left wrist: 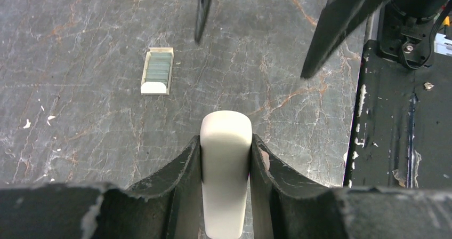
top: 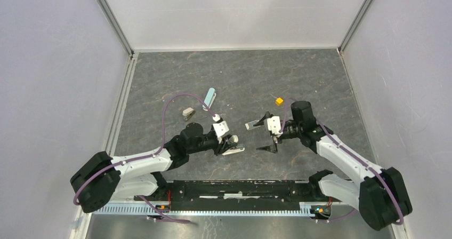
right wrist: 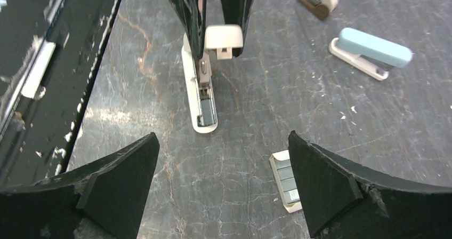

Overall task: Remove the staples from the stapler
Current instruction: Unload the staple at the center of the board.

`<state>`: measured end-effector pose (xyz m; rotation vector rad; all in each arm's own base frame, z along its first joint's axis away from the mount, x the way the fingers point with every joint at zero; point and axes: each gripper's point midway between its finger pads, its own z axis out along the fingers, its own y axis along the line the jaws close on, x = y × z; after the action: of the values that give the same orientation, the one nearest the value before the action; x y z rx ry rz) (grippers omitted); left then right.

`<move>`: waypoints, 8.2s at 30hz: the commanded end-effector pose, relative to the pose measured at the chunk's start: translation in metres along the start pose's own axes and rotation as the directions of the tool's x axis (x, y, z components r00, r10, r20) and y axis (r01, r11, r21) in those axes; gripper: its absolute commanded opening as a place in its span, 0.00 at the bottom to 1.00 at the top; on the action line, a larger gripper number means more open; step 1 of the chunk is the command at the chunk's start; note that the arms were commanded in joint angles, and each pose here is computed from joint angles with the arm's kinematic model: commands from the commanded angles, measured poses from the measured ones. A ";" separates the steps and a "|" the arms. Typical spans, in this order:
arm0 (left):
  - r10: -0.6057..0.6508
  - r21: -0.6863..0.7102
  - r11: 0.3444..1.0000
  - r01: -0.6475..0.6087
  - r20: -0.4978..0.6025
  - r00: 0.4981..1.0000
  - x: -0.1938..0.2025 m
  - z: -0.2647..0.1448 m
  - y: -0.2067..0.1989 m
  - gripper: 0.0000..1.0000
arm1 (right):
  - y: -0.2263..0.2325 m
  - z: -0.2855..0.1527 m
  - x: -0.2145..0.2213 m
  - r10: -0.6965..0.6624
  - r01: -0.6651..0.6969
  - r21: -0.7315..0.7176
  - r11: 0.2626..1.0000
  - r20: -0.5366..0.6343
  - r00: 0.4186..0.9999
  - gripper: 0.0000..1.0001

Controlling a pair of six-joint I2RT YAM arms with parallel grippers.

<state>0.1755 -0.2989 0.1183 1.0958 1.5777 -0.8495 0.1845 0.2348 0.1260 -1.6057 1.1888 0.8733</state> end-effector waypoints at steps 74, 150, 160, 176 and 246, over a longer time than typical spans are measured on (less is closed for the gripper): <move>0.015 0.112 0.992 -0.058 0.350 0.937 -0.067 -0.015 -0.028 0.20 | 0.009 0.056 0.021 0.051 -0.060 -0.099 0.993 -0.092 0.994 0.11; -0.832 -0.119 0.005 0.993 0.551 0.070 -0.001 -0.061 0.046 0.02 | -0.011 0.008 0.015 -0.193 0.195 0.013 0.981 -0.106 0.975 0.86; -0.754 -0.139 -0.492 0.859 0.561 -0.341 0.033 -0.050 0.035 0.02 | -0.007 0.022 -0.019 -0.592 0.611 0.142 0.779 -0.155 0.791 0.98; -0.653 -0.057 -0.592 0.804 0.618 -0.437 0.021 -0.059 0.045 0.02 | 0.014 0.043 -0.017 -0.453 0.440 0.376 0.815 -0.059 0.890 0.98; -0.330 0.085 -0.653 0.753 0.863 -0.383 0.093 -0.106 0.088 0.02 | 0.066 0.082 0.099 -0.291 0.140 -0.278 0.950 -0.635 0.716 0.00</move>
<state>0.1941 -0.1639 0.0414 -1.5988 1.9597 -0.8528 0.1821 0.3304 0.0391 -2.1229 1.1459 0.2018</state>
